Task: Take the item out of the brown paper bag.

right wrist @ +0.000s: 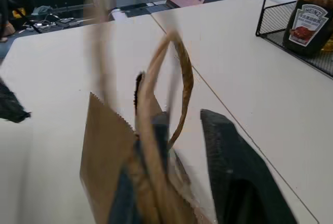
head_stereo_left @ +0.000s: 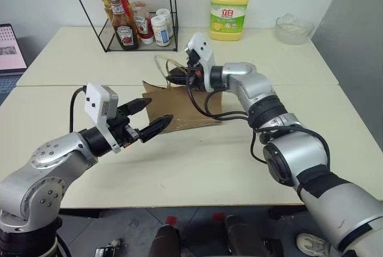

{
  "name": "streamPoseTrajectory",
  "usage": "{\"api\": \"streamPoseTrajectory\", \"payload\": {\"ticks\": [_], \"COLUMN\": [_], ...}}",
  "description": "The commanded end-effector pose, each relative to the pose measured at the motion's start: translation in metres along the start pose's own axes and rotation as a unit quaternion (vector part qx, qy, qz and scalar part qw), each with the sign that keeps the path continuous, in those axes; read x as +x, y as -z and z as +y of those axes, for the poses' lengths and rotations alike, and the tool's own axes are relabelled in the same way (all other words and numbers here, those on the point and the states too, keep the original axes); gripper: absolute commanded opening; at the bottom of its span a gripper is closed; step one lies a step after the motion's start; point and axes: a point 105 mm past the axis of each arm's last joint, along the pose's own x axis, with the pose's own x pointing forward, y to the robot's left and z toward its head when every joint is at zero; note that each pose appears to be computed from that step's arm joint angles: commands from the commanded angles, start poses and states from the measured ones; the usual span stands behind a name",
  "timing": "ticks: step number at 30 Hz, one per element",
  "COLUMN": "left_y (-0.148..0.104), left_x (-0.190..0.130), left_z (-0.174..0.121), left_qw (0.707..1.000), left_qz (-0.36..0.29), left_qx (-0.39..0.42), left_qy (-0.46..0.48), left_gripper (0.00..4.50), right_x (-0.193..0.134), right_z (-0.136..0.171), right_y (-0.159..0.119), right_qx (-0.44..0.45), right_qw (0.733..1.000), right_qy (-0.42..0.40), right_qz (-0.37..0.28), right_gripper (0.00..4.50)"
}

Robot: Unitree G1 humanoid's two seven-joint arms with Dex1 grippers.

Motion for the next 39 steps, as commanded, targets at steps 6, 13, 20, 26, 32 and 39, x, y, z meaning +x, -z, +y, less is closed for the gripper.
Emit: {"api": "streamPoseTrajectory", "payload": {"ticks": [6, 13, 20, 26, 32, 39], "left_y": [-0.011, -0.02, -0.035, -0.053, -0.065, -0.065], "left_x": [0.005, 0.017, 0.018, 0.011, 0.043, 0.114], "left_z": [0.005, 0.016, 0.031, 0.074, 0.119, 0.132], "left_qw": [0.999, 0.998, 0.997, 0.995, 0.987, 0.97], "left_qz": [-0.01, -0.013, -0.016, 0.0, -0.001, 0.024], "left_qx": [0.024, 0.042, 0.057, 0.097, 0.156, 0.235], "left_qy": [0.021, 0.044, 0.054, 0.019, -0.024, -0.058], "left_gripper": [4.5, 4.5, 4.5, 4.5, 4.5, 4.5], "right_x": [-0.044, -0.069, -0.098, -0.145, -0.163, -0.165], "right_z": [0.008, 0.007, 0.004, 0.016, 0.053, 0.098], "right_y": [-0.029, -0.029, -0.038, -0.022, 0.027, 0.054], "right_qx": [-0.038, -0.056, -0.048, -0.044, -0.004, 0.019], "right_qw": [0.999, 0.998, 0.997, 0.993, 0.983, 0.976], "right_qy": [-0.033, 0.002, 0.054, 0.113, 0.184, 0.216], "right_qz": [-0.014, 0.002, -0.015, -0.009, 0.003, 0.001], "right_gripper": [3.66, 4.48, 4.48, 4.48, 4.48, 4.48]}}
